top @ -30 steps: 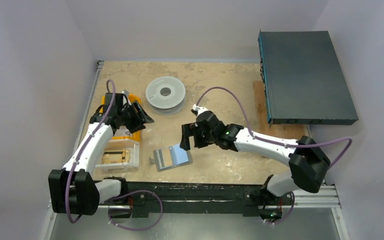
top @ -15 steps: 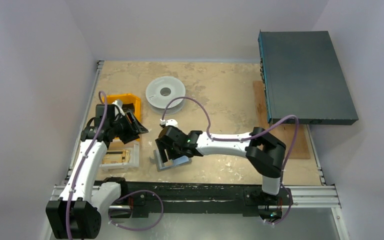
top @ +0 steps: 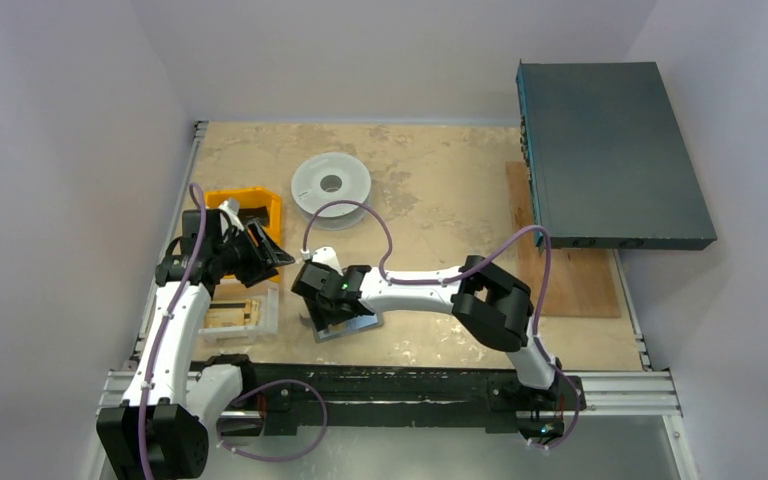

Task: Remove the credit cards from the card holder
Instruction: Remove the credit card from the card holder.

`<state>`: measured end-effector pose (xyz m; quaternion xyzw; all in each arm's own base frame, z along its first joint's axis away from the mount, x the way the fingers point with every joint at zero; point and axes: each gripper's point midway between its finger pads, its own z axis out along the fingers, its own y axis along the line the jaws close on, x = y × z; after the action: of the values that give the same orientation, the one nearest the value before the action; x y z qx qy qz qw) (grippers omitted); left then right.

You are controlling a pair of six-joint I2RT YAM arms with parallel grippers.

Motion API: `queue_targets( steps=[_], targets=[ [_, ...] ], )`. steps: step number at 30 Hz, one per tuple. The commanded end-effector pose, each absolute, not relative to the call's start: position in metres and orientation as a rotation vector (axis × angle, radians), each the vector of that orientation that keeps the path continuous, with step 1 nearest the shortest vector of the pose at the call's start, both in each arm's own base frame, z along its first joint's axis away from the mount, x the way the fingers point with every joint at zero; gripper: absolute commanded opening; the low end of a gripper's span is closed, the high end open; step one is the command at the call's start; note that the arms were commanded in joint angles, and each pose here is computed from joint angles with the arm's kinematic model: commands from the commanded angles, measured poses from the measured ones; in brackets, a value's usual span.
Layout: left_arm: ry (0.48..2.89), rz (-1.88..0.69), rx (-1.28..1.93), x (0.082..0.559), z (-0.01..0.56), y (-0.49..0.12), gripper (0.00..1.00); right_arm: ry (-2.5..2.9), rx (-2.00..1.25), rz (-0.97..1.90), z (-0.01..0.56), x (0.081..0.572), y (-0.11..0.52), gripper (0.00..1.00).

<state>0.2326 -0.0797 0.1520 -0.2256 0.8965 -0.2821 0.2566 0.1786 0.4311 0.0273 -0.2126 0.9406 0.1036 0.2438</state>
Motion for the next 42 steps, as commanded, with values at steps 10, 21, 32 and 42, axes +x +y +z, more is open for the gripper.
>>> queue_targets(
  steps=[10,21,32,42],
  targets=[
    [2.406,-0.791,-0.565,0.237,0.159,-0.081,0.52,2.576,-0.640,0.281,0.026,0.179,0.440,0.43],
    [2.500,-0.857,-0.490,0.225,0.139,-0.100,0.46,2.699,-0.448,0.383,0.003,0.188,0.398,0.12],
    [2.665,-0.847,-0.411,0.201,0.098,-0.134,0.31,2.781,-0.331,0.534,-0.018,0.188,0.373,0.02],
    [2.778,-0.758,-0.453,0.187,0.051,-0.152,0.34,2.811,-0.298,0.595,-0.025,0.186,0.363,0.00]
  ],
)
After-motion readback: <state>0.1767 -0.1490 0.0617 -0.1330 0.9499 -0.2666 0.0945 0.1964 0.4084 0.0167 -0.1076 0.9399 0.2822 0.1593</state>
